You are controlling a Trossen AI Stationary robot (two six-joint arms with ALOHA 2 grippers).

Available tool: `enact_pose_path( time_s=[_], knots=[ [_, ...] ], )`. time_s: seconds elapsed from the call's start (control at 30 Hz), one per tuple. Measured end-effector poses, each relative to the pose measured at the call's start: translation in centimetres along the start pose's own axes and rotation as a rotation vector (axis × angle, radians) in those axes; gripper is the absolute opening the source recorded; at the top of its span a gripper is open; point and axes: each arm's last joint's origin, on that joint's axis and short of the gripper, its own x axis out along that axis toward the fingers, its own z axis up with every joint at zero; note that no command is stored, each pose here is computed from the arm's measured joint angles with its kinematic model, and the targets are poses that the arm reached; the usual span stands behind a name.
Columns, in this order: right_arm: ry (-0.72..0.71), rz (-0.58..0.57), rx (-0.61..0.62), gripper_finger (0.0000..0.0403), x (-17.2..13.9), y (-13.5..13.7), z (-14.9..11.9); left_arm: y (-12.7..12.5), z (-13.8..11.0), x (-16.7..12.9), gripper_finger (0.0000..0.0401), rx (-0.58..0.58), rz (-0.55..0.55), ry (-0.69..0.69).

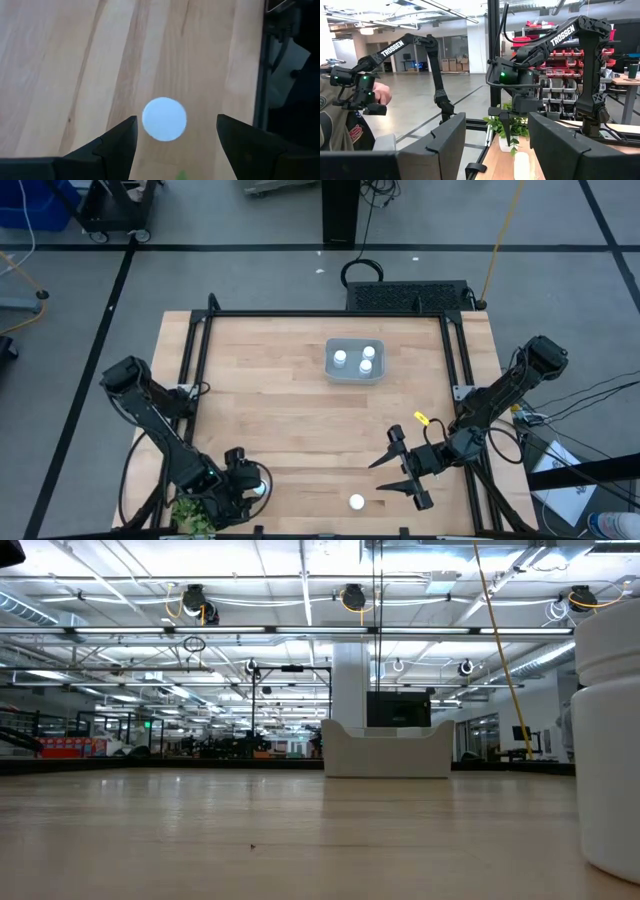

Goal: Pick and place pill bottles into a basket
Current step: Put the white medicine bottle into the gray bin

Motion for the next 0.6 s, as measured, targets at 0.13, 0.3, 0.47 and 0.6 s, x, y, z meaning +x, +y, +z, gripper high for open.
enact_pose_path(
  time_s=[0.13,0.3,0.47,0.6],
  knots=[
    [0.004,0.0,-0.002,0.0208,0.0,0.0,0.0,0.2,-0.2,0.3,0.0273,0.004,0.012,0.003],
    [0.005,0.0,-0.002,0.0208,0.0,0.0,-0.1,0.2,-0.3,0.6,0.0273,0.011,-0.001,-0.012],
    [0.005,0.0,-0.002,0.0208,0.0,0.0,-0.1,0.7,-1.1,1.6,0.0273,0.006,-0.008,0.006],
    [0.005,0.0,-0.002,0.0208,0.0,0.0,-0.1,0.7,-1.1,1.7,0.0273,0.007,-0.016,-0.006]
  ],
)
